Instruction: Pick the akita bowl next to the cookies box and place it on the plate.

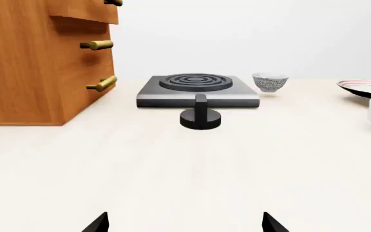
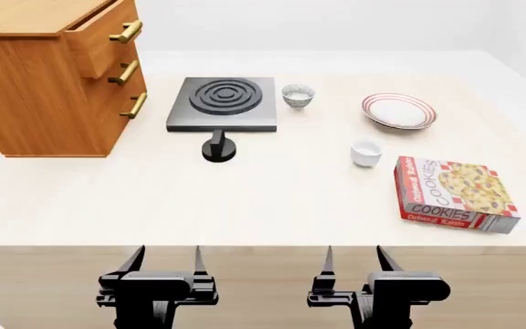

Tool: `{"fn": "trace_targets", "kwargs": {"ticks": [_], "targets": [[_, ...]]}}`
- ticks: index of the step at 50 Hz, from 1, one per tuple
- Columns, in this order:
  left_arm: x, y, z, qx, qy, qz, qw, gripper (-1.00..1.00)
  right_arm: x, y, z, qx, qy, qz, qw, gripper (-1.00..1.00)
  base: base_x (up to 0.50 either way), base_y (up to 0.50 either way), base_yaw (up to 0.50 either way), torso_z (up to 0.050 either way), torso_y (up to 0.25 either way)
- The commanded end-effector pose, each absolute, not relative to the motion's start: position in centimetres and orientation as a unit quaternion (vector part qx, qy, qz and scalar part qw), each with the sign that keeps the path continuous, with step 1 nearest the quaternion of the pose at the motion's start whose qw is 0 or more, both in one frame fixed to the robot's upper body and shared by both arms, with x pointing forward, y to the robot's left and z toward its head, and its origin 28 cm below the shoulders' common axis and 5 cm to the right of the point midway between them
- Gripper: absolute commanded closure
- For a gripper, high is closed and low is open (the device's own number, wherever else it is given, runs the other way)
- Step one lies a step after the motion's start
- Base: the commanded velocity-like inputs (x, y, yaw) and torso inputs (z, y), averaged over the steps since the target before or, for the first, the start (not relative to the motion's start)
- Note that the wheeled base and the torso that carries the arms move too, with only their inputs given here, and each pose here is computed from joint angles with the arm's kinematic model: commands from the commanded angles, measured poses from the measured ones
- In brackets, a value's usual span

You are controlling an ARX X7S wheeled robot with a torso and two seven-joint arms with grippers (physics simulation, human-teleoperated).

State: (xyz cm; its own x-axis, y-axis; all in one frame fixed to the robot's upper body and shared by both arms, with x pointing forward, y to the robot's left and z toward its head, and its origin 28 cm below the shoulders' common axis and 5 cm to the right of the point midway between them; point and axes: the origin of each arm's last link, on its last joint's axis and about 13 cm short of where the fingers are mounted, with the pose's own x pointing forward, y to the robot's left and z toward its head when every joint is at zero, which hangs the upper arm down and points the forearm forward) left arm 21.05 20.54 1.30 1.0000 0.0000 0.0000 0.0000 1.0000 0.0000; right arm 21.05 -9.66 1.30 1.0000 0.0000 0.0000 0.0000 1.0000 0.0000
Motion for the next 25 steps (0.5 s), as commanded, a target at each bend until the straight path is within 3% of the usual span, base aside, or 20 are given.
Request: {"fn": "trace_targets", "kwargs": {"ticks": [1, 19, 25], "targets": [[20.8, 20.6, 1.0, 0.004, 0.008, 0.003, 1.000, -1.00, 21.2, -9.6, 1.3, -0.013, 0.013, -0.014, 1.000, -1.00, 0.00, 0.00, 0.00, 0.000, 0.000], [21.0, 20.5, 1.3, -0.006, 0.000, 0.005, 1.000, -1.00, 21.1, -9.6, 1.7, -0.030, -0.015, -0.010, 0.999, -1.00, 0.00, 0.00, 0.00, 0.000, 0.000], [22.3, 21.4, 4.8, -0.051, -0.027, 0.000, 0.998, -1.00, 21.7, -10.5, 4.3, -0.030, -0.048, -0.045, 0.997, -1.00, 0.00, 0.00, 0.00, 0.000, 0.000]]}}
